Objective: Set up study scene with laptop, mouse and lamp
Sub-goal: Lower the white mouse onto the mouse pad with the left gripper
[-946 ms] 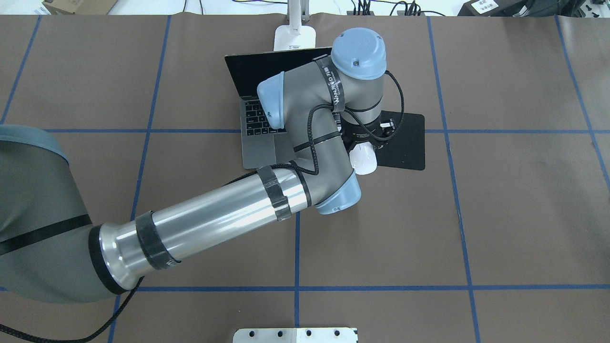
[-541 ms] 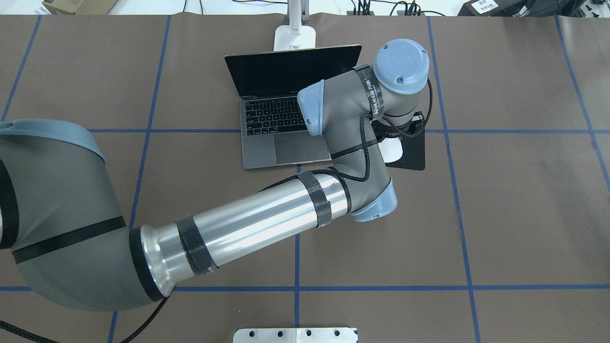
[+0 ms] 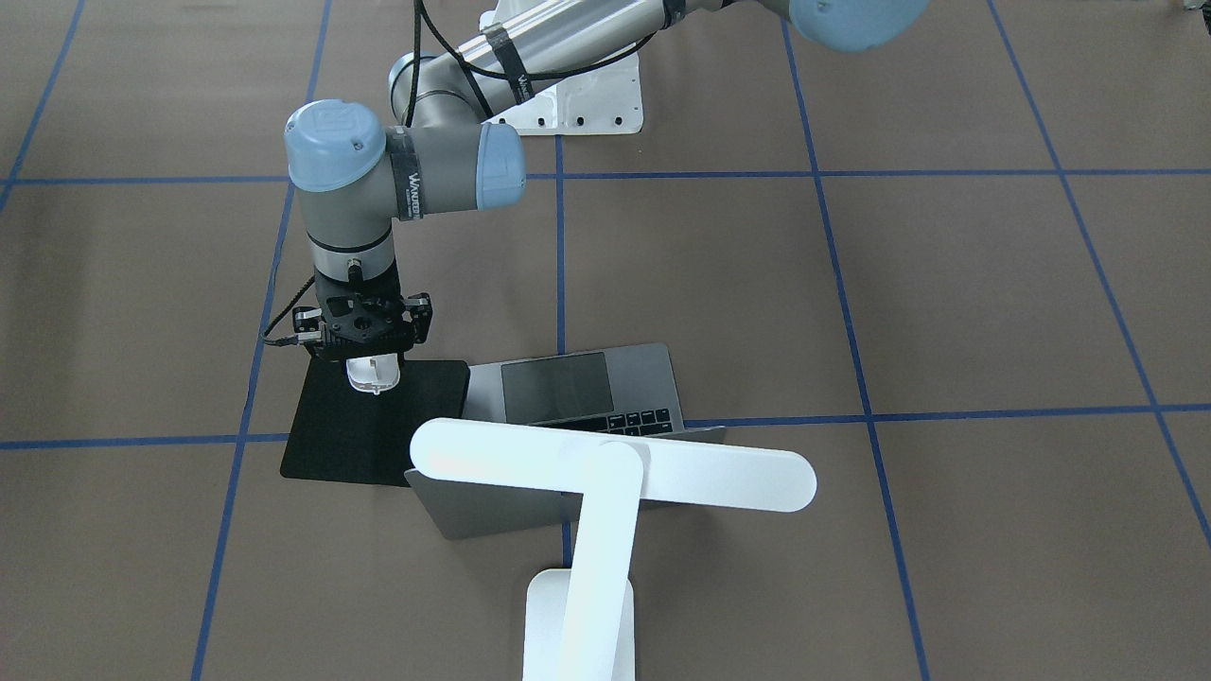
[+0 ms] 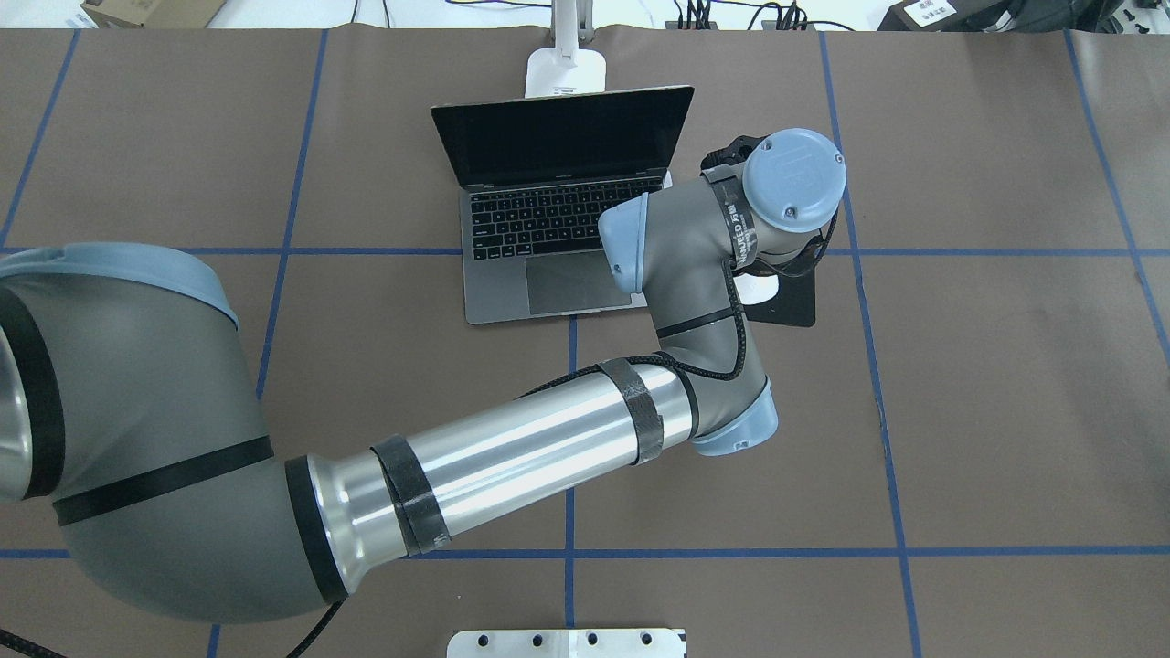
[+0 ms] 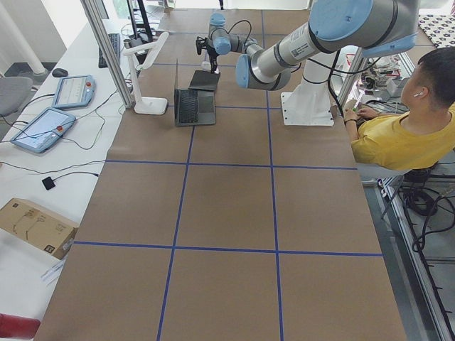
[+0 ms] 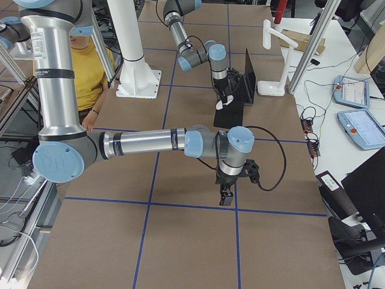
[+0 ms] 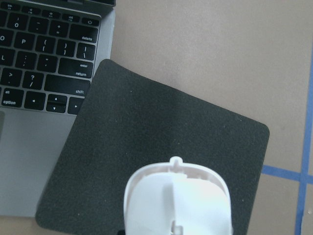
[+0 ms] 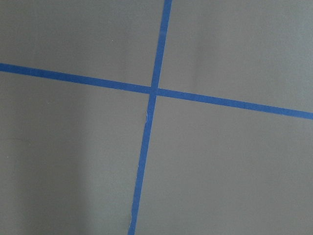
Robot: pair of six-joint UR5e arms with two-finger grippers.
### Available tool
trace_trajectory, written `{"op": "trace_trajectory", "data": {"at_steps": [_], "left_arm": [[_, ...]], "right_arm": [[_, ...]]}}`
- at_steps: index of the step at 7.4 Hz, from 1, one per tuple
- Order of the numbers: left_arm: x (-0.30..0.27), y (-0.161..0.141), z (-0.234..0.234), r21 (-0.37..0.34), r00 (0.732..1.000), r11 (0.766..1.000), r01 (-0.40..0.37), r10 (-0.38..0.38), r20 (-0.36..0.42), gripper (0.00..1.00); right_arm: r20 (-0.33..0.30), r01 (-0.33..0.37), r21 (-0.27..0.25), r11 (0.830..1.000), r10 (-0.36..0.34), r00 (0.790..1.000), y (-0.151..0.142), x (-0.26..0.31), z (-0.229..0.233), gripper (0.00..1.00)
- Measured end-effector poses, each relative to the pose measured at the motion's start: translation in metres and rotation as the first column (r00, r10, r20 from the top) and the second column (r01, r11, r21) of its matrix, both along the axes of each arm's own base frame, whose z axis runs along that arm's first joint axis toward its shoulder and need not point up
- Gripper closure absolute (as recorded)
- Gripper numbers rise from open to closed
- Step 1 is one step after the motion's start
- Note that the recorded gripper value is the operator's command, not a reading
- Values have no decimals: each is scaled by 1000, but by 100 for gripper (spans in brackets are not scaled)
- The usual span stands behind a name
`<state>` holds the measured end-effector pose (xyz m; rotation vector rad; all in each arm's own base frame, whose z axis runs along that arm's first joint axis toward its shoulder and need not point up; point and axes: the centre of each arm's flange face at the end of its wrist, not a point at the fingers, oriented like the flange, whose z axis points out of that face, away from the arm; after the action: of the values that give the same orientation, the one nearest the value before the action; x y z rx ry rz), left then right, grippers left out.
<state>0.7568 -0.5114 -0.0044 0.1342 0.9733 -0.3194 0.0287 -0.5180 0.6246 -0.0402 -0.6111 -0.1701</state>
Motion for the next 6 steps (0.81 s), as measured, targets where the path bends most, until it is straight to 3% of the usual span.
{"op": "trace_trajectory", "data": {"at_steps": [1,6], "left_arm": [[7,7,1,9,1000,1000,20,-20,5,24],[21,25,1,12,997,997,72,-72,-3,20]], "right_arm": [[0,0,0,1000,0,1000,0,0,0,0],[0,0,-1,1000,0,1000,0,0,0,0]]}}
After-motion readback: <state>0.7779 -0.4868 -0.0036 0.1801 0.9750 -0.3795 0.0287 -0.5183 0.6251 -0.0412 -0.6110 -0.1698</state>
